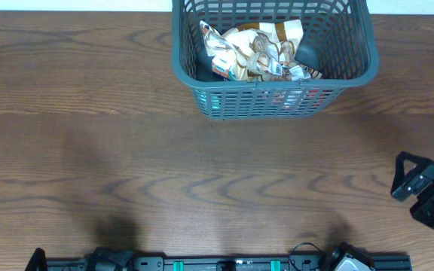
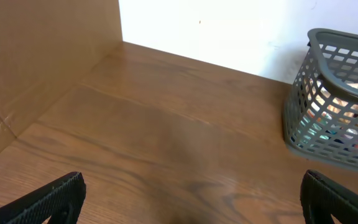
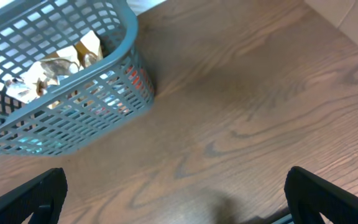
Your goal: Pack container
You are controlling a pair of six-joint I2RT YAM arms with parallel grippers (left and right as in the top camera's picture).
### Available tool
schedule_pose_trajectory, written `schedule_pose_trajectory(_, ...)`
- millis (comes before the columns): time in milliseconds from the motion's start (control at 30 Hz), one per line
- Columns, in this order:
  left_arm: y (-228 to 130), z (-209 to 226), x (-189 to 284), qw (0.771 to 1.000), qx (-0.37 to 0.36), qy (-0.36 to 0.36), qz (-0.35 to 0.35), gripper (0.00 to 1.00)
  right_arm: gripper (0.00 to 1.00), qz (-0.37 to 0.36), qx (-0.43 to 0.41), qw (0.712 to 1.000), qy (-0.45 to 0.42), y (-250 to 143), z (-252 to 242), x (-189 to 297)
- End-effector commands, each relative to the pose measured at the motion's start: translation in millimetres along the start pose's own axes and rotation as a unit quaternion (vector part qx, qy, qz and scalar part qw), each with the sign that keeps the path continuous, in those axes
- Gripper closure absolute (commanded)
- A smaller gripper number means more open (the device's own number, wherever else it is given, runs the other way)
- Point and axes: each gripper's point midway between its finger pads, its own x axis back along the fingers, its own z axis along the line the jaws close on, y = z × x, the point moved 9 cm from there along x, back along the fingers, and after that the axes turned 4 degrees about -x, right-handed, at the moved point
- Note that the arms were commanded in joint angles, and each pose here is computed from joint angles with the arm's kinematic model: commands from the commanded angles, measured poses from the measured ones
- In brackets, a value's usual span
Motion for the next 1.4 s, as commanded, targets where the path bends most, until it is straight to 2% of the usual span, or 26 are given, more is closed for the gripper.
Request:
schedule_pose_trajectory(0,-11,2,0,0.999,-0.018,0.011,0.036,0.01,0.01,0.015,-0.008,1.000,-0.007,1,-2,-8)
schedule_pose_trajectory(800,-11,2,0,0.999,-0.018,0.011,0.036,0.01,0.01,0.015,-0.008,1.000,-0.007,1,-2,-8)
schedule_pose_trajectory(967,-13,0,5,0.999,-0.007,0.041,0.031,0.01,0.01,0.015,-0.008,1.000,-0.007,1,-2,-8)
schedule_pose_trajectory(1067,-5,-6,11,0.999,0.022,0.037,-0.015,0.01,0.01,0.015,-0.008,1.000,-0.007,1,-2,-8)
schedule_pose_trajectory(1133,10,-14,15,0.996,0.048,0.012,-0.078,0.01,0.01,0.015,-0.008,1.000,-0.007,1,-2,-8)
schedule_pose_trajectory(1233,34,-26,19,0.982,0.073,-0.028,-0.172,0.01,0.01,0.015,-0.008,1.000,-0.007,1,-2,-8)
schedule_pose_trajectory(1367,45,-39,6,0.963,0.080,-0.054,-0.250,0.01,0.01,0.015,-0.008,1.000,-0.007,1,-2,-8)
